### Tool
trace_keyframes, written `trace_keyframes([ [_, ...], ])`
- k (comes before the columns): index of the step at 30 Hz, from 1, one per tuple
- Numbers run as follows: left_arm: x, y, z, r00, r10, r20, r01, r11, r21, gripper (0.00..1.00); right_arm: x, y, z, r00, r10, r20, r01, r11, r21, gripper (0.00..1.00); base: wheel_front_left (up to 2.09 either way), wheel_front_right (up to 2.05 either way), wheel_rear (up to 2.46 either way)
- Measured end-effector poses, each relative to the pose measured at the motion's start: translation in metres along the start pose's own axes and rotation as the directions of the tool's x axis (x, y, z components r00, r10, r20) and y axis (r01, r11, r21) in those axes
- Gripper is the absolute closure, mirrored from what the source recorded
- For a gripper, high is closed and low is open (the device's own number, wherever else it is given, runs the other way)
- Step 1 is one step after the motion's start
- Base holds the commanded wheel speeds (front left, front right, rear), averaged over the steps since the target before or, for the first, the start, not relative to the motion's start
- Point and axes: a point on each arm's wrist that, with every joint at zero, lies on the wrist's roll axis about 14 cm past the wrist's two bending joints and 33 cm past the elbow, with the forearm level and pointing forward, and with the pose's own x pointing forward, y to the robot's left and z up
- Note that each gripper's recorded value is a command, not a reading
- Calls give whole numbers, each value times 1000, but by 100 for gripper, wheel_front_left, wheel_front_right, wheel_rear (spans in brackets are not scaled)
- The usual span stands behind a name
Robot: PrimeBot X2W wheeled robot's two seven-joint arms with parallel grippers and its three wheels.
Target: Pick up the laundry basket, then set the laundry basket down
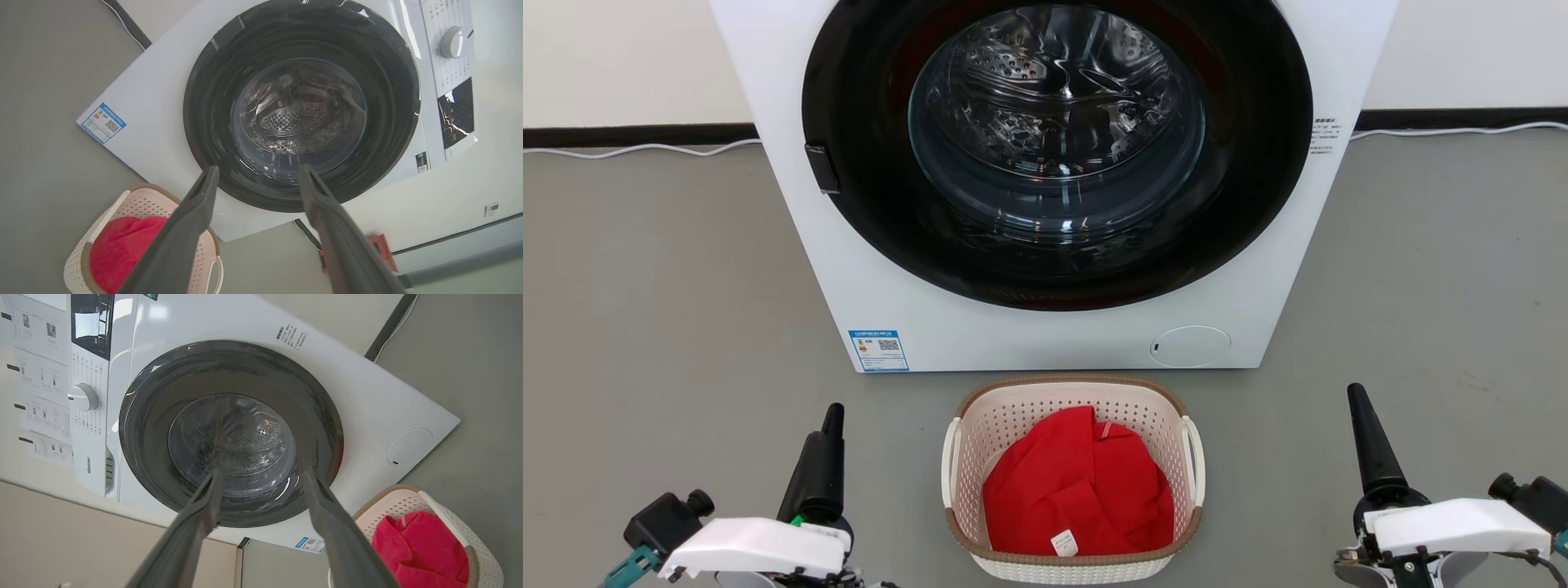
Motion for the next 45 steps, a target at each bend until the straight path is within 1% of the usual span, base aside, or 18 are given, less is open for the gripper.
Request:
trace_keyframes([
  [7,1,-4,-4,1000,-8,-10,10,993,120,0,0,2,0,1000,14,-2,-14,991,-133,0,0,0,0],
  [13,1,-6,-8,1000,-10,-16,13,978,208,0,1,6,2,1000,31,3,-29,970,-241,0,0,0,0],
  [14,1,-6,-8,1000,-10,-16,13,978,208,0,1,6,2,1000,31,3,-29,970,-241,0,0,0,0],
  [21,3,-9,-8,1000,-19,-8,20,960,281,0,1,11,3,999,52,15,-44,945,-325,0,0,0,0],
  [30,6,-17,-8,999,-47,0,44,926,376,0,2,20,4,996,86,24,-69,911,-407,0,0,0,0],
  [41,6,-24,-8,997,-80,11,66,884,462,0,3,28,4,992,123,31,-90,851,-518,0,0,0,0],
  [44,6,-26,-9,996,-91,10,74,867,492,0,5,32,6,990,140,35,-98,830,-549,0,0,0,0],
  [45,6,-28,-9,995,-100,14,79,860,504,0,5,33,6,989,146,35,-100,819,-566,0,0,0,0],
])
